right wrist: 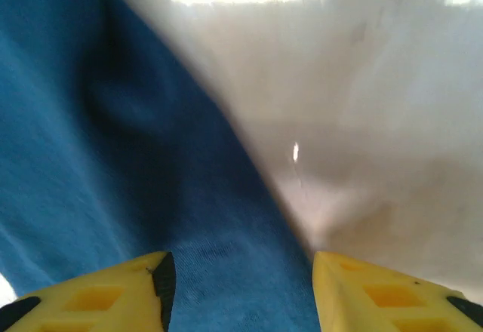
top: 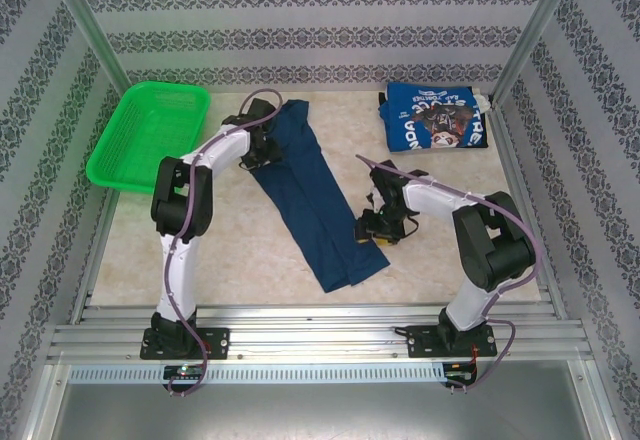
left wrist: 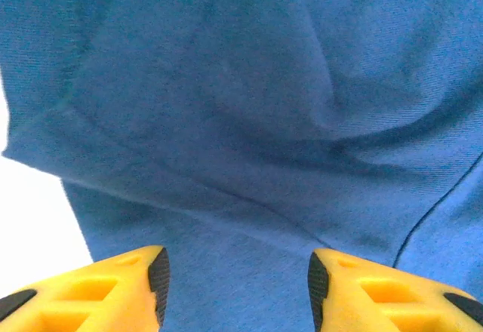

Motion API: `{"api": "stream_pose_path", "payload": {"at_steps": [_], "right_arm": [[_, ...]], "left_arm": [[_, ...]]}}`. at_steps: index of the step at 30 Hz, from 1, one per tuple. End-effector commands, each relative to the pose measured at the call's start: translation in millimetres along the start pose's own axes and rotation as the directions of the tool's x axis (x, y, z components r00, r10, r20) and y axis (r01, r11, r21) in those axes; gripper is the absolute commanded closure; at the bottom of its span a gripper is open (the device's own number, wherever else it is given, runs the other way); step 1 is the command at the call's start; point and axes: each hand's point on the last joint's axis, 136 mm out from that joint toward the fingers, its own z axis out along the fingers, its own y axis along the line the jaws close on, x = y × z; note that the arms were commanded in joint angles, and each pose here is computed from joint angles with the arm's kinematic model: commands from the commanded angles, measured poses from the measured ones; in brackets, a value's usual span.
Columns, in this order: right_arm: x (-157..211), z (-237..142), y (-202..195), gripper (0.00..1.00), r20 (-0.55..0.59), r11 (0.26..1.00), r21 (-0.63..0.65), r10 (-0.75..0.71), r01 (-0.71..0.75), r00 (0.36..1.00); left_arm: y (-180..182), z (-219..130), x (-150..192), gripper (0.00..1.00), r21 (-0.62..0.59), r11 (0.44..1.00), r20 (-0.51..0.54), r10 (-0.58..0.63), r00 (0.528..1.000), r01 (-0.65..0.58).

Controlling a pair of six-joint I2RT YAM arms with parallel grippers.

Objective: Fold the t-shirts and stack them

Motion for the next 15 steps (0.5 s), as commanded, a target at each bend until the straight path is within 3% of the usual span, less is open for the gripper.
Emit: {"api": "stream_pose_path", "payload": {"at_steps": [1,9,15], "right_arm": [[17.7,0.9,18.3,0.48,-0.012,0.997,-0.077,0.03,-0.031,0.999],[54.2,13.3,33.5,0.47,-0.069,0.967,-0.173,0.177,-0.187,0.982],[72.2,14.4,51.2,0.43,-0.092,0.962,-0.203,0.169,-0.185,0.981]], "left_arm": [[-25.9,21.3,0.8,0.47,0.051,0.999,-0.003,0.01,1.0,-0.01],[-53.3,76.5,0.4,0.45,0.1,0.991,-0.046,0.097,0.994,-0.092],[-72.3,98.7,-17.3,0.41,0.124,0.979,-0.044,0.171,0.984,-0.165]]}}
